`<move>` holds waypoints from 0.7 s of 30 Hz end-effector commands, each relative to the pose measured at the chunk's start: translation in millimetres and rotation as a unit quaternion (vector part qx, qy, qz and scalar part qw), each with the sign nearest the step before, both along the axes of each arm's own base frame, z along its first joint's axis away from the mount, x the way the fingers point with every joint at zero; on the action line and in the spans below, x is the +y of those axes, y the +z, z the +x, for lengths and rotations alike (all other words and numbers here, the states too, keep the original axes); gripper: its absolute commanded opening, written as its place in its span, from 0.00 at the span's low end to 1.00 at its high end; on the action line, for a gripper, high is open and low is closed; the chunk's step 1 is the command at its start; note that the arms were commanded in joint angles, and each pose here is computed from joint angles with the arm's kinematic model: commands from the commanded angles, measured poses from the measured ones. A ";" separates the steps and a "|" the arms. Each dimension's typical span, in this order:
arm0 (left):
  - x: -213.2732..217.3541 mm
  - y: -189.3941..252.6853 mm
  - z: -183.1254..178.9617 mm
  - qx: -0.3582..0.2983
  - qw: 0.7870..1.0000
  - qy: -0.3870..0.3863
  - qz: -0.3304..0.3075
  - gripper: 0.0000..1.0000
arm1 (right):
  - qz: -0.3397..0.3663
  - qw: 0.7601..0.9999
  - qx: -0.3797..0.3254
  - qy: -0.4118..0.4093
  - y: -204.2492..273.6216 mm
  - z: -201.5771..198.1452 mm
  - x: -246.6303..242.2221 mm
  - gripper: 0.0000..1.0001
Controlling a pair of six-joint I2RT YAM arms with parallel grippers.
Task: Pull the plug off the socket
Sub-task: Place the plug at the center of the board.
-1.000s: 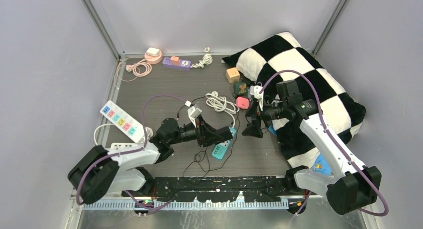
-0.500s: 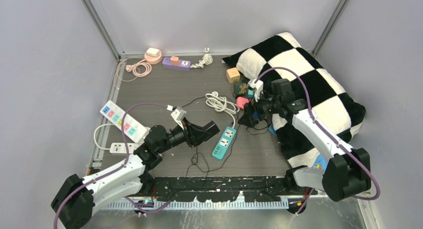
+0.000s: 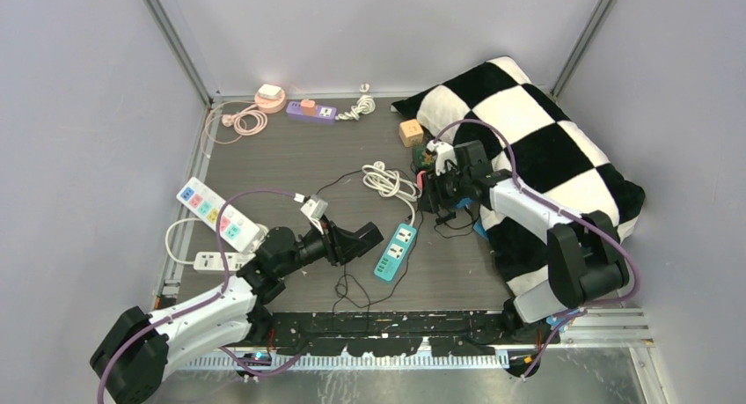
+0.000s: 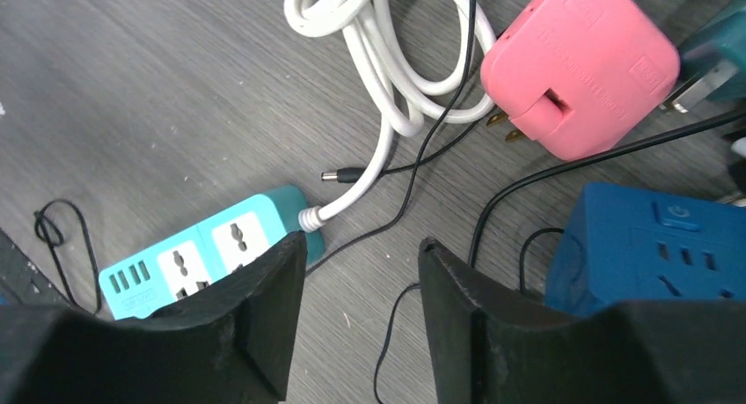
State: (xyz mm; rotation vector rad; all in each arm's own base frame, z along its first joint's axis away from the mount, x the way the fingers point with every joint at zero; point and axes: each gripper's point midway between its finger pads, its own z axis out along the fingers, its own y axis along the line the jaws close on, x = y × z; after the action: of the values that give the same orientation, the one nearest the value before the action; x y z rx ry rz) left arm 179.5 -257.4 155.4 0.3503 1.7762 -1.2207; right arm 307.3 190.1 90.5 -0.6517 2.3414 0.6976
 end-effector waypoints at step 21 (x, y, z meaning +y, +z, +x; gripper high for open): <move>0.5 20.3 6.6 -0.033 0.999 0.013 -0.035 0.00 | -0.046 0.995 0.044 -0.072 -38.7 46.5 17.9 0.23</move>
State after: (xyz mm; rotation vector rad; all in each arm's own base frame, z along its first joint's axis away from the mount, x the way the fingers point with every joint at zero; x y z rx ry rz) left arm 180.1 -256.5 155.3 0.3416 1.7620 -1.2216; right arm 339.8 201.3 42.8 -0.5163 2.5125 0.5600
